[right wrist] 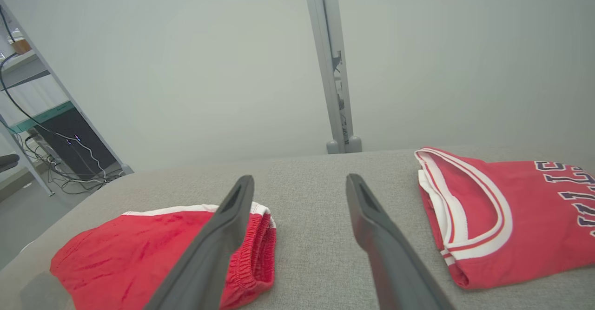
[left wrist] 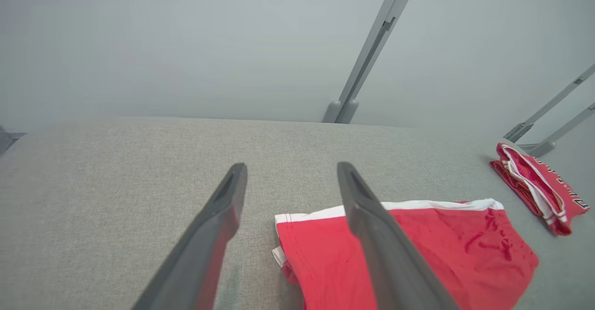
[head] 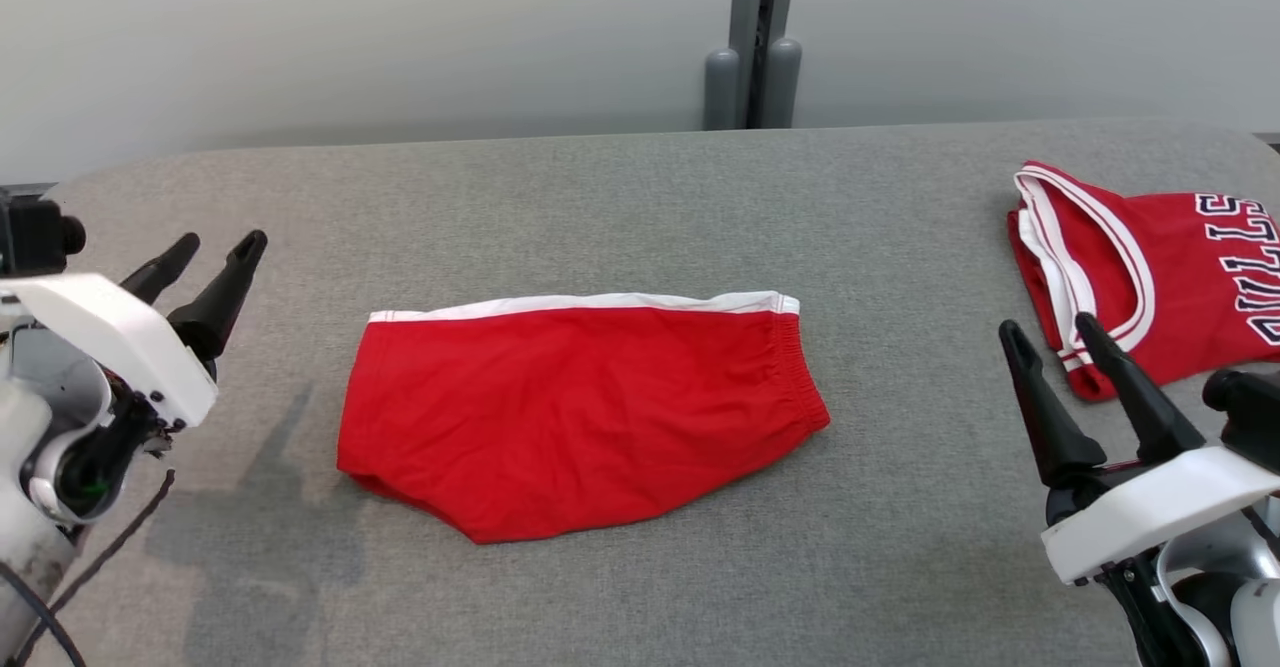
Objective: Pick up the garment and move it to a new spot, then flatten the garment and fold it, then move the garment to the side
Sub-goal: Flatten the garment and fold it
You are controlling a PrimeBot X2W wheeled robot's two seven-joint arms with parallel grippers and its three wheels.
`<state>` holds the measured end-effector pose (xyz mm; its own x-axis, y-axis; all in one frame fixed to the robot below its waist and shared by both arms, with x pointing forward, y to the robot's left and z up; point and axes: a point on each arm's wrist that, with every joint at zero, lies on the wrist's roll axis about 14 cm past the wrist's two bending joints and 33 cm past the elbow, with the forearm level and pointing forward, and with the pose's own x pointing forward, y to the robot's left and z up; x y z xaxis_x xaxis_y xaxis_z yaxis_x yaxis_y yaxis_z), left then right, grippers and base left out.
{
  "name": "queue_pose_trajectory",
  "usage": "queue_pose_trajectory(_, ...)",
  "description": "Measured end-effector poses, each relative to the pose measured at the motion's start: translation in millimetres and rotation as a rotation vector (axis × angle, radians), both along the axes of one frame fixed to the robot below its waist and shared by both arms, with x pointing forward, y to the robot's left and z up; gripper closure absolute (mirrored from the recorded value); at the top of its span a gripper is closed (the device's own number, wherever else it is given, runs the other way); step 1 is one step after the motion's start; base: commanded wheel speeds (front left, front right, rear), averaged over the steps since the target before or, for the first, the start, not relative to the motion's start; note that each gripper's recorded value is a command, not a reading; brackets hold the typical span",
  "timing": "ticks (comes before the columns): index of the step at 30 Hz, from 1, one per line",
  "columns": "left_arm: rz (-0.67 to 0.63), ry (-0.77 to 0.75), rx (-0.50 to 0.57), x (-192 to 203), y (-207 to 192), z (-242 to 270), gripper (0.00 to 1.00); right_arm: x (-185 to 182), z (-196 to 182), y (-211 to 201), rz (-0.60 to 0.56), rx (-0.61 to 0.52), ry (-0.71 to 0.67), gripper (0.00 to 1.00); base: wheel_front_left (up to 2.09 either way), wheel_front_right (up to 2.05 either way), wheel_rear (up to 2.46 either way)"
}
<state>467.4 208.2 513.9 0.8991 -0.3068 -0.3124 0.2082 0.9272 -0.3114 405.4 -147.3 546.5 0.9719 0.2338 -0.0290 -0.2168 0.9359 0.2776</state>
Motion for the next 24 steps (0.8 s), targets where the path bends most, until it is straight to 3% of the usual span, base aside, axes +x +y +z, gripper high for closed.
queue_pose_trajectory(6, 0.093, -0.176, 0.027, -11, 5, 10, 0.0, 4, 7, 4, -0.006, 0.001, -0.071, 0.0, 0.0, 0.0, 0.0)
queue_pose_trajectory(24, 0.305, -0.38, 0.04, -54, 4, 16, 0.0, 3, -19, 4, -0.058, 0.004, -0.132, 0.0, 0.0, 0.0, 0.0)
